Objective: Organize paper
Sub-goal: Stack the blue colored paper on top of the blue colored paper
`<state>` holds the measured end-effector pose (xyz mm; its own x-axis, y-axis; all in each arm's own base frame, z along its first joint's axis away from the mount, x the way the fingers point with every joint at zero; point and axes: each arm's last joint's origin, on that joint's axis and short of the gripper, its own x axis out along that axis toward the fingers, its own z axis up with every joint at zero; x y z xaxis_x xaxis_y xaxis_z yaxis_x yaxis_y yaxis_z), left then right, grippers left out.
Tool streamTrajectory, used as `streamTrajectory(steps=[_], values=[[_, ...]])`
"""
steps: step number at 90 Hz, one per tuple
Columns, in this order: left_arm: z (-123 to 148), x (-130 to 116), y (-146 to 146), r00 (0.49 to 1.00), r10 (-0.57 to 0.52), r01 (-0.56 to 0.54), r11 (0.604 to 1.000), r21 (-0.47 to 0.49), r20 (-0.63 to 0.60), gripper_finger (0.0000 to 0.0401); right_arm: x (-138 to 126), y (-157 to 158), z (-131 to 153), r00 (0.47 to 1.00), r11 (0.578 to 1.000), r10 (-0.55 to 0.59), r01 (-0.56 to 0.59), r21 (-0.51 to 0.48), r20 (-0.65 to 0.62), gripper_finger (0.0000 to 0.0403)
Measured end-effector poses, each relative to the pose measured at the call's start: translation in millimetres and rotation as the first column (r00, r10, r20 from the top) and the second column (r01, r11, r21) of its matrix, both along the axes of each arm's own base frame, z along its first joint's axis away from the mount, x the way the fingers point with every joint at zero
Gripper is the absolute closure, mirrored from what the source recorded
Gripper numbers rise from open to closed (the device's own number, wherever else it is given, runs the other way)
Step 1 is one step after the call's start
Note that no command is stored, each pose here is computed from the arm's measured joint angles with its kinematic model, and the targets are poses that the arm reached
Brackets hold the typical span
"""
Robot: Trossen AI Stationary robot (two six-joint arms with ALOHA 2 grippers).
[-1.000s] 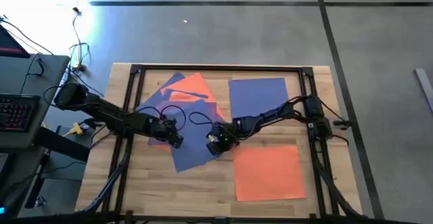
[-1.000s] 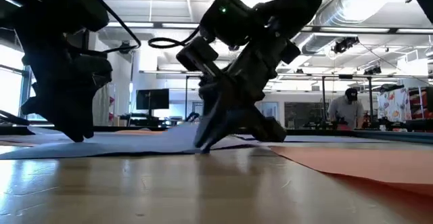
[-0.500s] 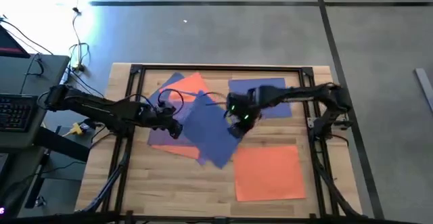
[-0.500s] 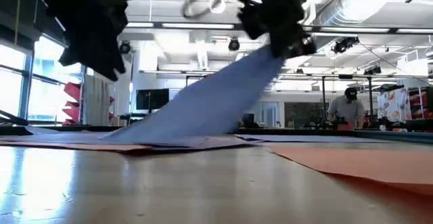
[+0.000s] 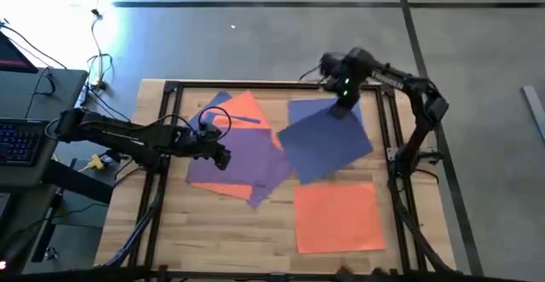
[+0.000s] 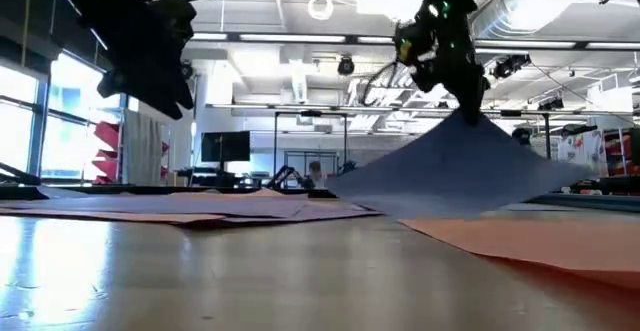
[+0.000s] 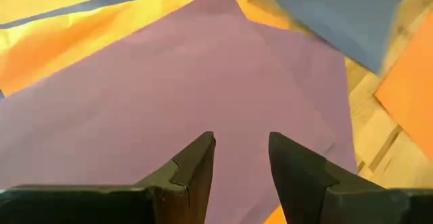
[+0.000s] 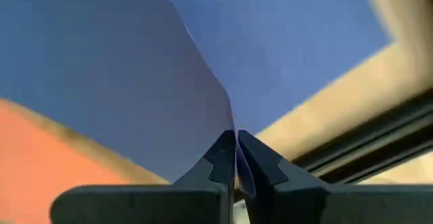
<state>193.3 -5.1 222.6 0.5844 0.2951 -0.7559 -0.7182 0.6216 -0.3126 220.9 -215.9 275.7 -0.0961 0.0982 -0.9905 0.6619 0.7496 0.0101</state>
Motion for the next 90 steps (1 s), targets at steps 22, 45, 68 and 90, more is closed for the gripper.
streamTrajectory(steps=[22, 45, 68, 90], values=[[1, 0, 7, 0.992, 0.124, -0.124, 0.992, -0.024, 0.035, 0.0282, -50, -56, -5, 0.993, 0.994, -0.092, 0.096, -0.059, 0.071, 0.0403], [1, 0, 16, 0.98, 0.195, -0.193, 0.981, -0.036, 0.051, 0.0282, -67, -80, -29, 0.994, 0.997, -0.065, 0.062, 0.035, 0.085, 0.0403], [1, 0, 22, 0.973, 0.226, -0.225, 0.974, -0.036, 0.051, 0.0282, -56, -77, -32, 0.98, 0.996, -0.014, -0.005, 0.094, 0.197, 0.0403], [1, 0, 24, 0.98, 0.197, -0.196, 0.98, -0.028, 0.037, 0.0282, -55, -70, -30, 0.958, 0.981, 0.016, -0.07, 0.181, 0.285, 0.0403]])
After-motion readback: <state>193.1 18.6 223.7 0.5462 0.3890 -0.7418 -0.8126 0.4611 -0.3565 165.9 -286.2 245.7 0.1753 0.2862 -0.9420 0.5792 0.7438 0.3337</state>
